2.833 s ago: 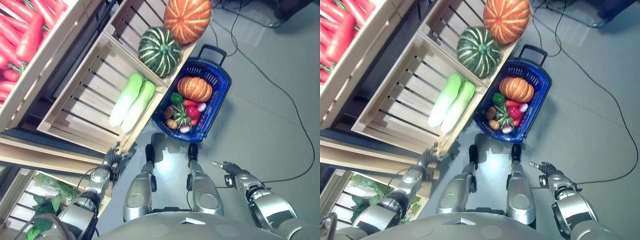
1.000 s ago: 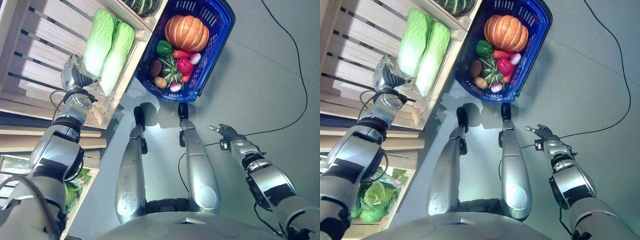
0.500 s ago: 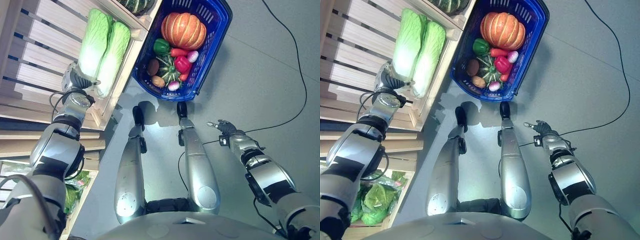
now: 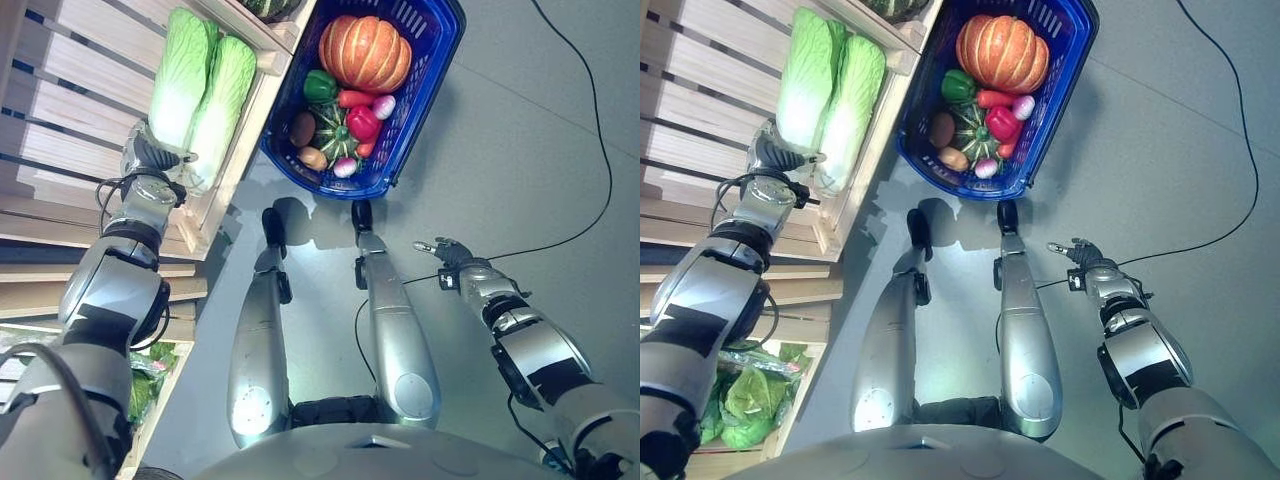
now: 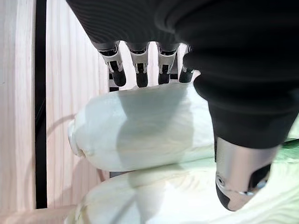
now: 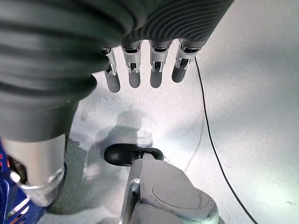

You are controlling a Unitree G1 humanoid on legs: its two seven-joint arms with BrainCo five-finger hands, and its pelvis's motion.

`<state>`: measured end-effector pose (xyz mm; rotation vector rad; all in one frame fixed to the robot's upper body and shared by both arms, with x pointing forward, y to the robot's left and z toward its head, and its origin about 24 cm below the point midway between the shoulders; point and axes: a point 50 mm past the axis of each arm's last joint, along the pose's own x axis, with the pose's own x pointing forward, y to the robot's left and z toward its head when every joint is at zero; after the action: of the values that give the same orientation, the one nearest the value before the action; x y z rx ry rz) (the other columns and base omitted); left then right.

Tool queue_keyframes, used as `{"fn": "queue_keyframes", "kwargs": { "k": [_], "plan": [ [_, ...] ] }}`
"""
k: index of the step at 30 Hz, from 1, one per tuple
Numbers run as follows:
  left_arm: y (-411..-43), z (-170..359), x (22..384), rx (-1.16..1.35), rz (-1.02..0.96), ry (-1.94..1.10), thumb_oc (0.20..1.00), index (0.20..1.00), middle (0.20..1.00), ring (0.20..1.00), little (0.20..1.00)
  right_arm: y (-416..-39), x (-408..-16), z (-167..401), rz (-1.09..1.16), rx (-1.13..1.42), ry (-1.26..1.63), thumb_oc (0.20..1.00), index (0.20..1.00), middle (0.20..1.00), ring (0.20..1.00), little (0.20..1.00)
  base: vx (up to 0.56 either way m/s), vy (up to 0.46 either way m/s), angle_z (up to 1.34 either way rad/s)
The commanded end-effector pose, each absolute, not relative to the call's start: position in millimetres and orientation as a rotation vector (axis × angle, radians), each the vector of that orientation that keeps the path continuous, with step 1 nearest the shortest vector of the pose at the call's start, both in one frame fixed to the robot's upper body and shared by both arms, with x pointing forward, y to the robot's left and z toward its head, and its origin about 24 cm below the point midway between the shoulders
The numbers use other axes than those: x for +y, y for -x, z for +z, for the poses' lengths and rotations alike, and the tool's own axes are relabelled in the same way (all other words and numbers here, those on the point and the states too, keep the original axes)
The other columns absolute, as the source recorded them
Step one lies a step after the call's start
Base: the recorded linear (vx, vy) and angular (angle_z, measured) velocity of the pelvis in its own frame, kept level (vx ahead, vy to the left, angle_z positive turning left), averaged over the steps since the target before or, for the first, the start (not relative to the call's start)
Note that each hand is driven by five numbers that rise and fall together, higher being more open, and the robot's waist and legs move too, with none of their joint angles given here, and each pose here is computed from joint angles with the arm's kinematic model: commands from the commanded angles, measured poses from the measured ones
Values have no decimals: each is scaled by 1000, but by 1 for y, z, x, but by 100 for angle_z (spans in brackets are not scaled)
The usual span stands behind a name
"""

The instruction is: Pick up fruits and vegetables into the basket

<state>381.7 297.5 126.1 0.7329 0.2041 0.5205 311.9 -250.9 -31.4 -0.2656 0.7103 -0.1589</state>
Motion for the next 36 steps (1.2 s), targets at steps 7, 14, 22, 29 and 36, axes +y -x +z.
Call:
{"fn": "queue_keyframes", "kwargs": {
  "k": [7,14,22,29,36],
  "plan": [
    [-369,115,319,318,632,-680,1000,1000,1000,1000,1000,-300,-263,-39,-183,758,277,1000,1000,1000,1000,1000,0,0,0],
    [-368,112,318,360,637,-701,1000,1000,1000,1000,1000,-302,-260,-38,-180,758,275,1000,1000,1000,1000,1000,0,0,0],
    [-370,110,312,387,586,-724,200,200,200,200,200,-306,-260,-34,-178,748,276,1000,1000,1000,1000,1000,0,0,0],
    [-372,108,309,384,552,-723,200,200,200,200,200,-307,-261,-33,-177,744,277,1000,1000,1000,1000,1000,0,0,0],
    [-372,110,310,364,552,-695,200,200,200,200,200,-307,-262,-32,-176,738,278,1000,1000,1000,1000,1000,0,0,0]
  ]
}}
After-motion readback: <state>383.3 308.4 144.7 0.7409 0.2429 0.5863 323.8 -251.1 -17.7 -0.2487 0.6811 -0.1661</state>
